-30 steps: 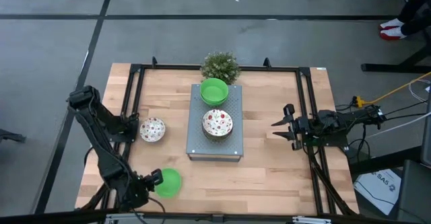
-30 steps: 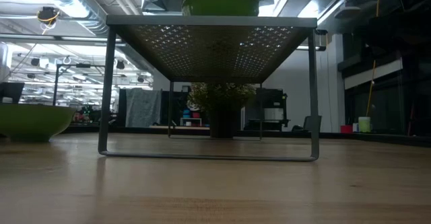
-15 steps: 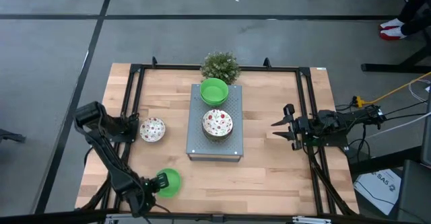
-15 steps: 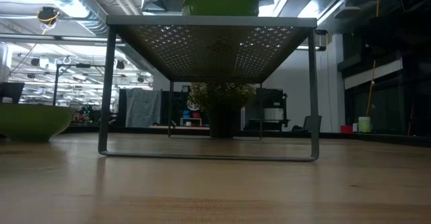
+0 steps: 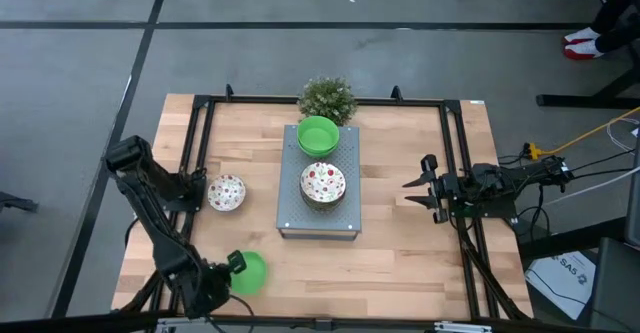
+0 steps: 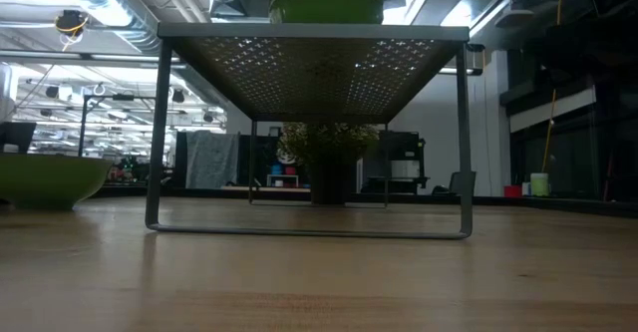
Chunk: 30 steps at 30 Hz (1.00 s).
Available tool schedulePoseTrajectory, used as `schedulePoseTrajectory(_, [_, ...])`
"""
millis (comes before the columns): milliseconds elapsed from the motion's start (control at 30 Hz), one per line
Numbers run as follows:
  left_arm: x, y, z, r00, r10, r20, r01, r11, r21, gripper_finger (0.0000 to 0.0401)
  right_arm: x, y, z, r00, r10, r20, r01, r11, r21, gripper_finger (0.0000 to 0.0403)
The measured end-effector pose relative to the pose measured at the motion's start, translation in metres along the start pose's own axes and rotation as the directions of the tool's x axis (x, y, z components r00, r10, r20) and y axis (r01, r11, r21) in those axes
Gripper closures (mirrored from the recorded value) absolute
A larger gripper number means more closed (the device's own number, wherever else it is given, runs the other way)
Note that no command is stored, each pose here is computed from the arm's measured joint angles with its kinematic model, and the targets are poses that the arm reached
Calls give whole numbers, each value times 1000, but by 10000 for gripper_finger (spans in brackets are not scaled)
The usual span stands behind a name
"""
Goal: Pick & Place Mini bowls
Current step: Stack the green bowl on the green bowl on the shelf
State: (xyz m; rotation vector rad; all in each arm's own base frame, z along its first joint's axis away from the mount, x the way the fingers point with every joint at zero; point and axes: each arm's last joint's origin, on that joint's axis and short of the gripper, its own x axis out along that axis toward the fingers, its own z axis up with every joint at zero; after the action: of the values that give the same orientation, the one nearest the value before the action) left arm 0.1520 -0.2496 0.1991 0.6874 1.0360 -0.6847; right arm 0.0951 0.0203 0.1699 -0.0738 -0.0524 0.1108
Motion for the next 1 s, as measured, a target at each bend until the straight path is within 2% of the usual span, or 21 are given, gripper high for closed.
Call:
schedulePoseTrajectory(233, [-49, 11, -5, 988, -7, 154, 32, 987, -159, 398, 0, 0, 0, 1000, 0, 0, 0, 1000, 0, 256])
schedulePoseTrajectory(567, [-110, 28, -22, 926, 71, 370, 81, 922, -379, 398, 0, 0, 0, 1000, 0, 0, 0, 1000, 0, 256])
schedulePoseTrajectory(800, [-147, 45, -14, 871, 108, 479, 133, 887, -442, 398, 0, 0, 0, 1000, 0, 0, 0, 1000, 0, 256])
schedulePoseTrajectory(1000, [-183, 68, -6, 839, 111, 533, 159, 887, -434, 398, 0, 0, 0, 1000, 0, 0, 0, 1000, 0, 256])
